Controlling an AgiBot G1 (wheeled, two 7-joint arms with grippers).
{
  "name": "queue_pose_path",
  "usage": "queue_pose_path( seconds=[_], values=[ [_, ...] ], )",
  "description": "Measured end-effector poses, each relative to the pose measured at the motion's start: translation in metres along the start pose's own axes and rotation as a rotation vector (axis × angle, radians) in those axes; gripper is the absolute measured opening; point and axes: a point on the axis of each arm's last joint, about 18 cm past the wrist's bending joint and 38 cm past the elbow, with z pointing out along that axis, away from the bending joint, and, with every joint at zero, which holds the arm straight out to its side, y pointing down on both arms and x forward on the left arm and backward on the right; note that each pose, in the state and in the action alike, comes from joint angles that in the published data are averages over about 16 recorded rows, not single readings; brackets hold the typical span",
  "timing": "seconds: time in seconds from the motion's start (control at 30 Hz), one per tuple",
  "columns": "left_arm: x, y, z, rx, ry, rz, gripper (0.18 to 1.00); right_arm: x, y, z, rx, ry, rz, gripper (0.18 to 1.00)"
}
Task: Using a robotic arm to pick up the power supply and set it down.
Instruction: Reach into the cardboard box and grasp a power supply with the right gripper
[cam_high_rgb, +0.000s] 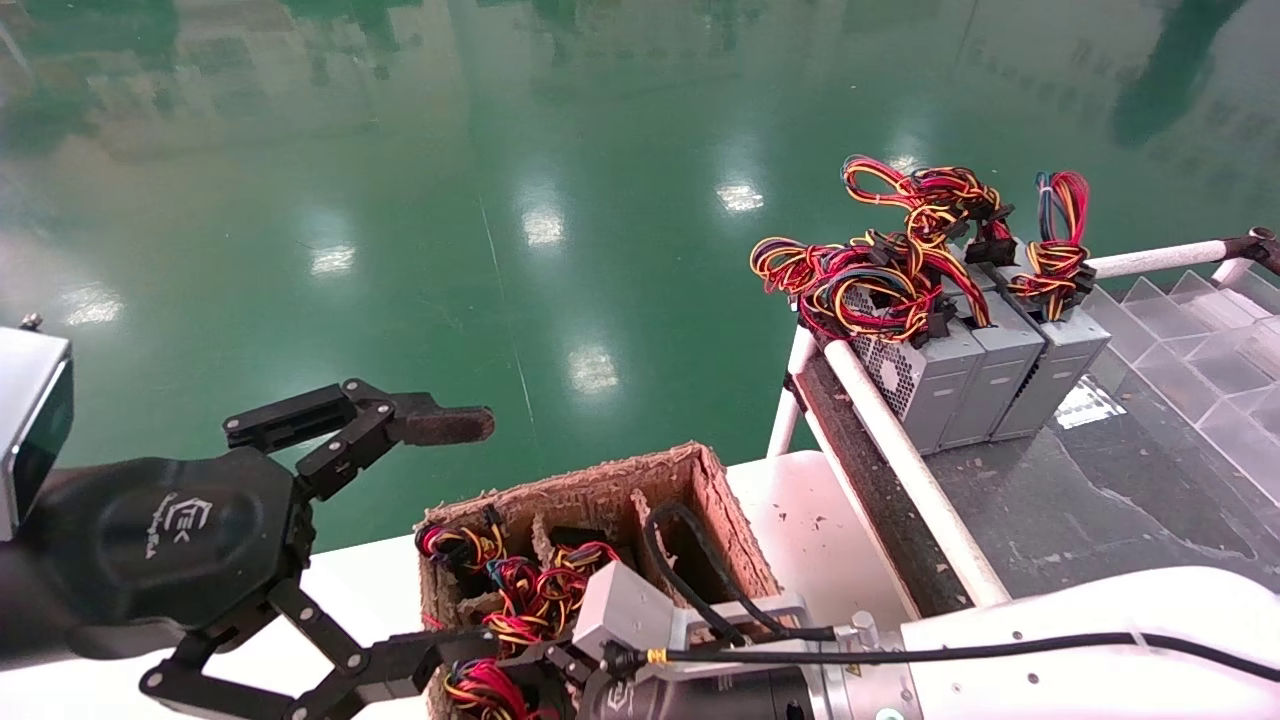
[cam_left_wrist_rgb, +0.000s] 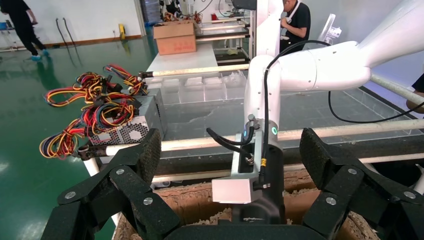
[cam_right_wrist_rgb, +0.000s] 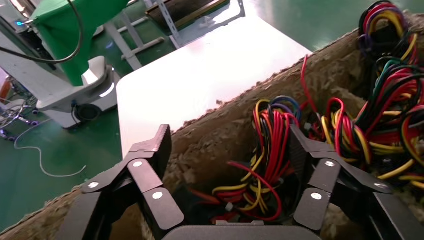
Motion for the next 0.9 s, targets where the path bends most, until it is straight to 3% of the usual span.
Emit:
queue_pose_path(
  seconds=[0.9],
  values=[
    [0.000,0.000,0.000,0.000,0.000,0.000,1.001,0.017,0.013,0.011,0.010,0.057,0.020,0.314]
  ],
)
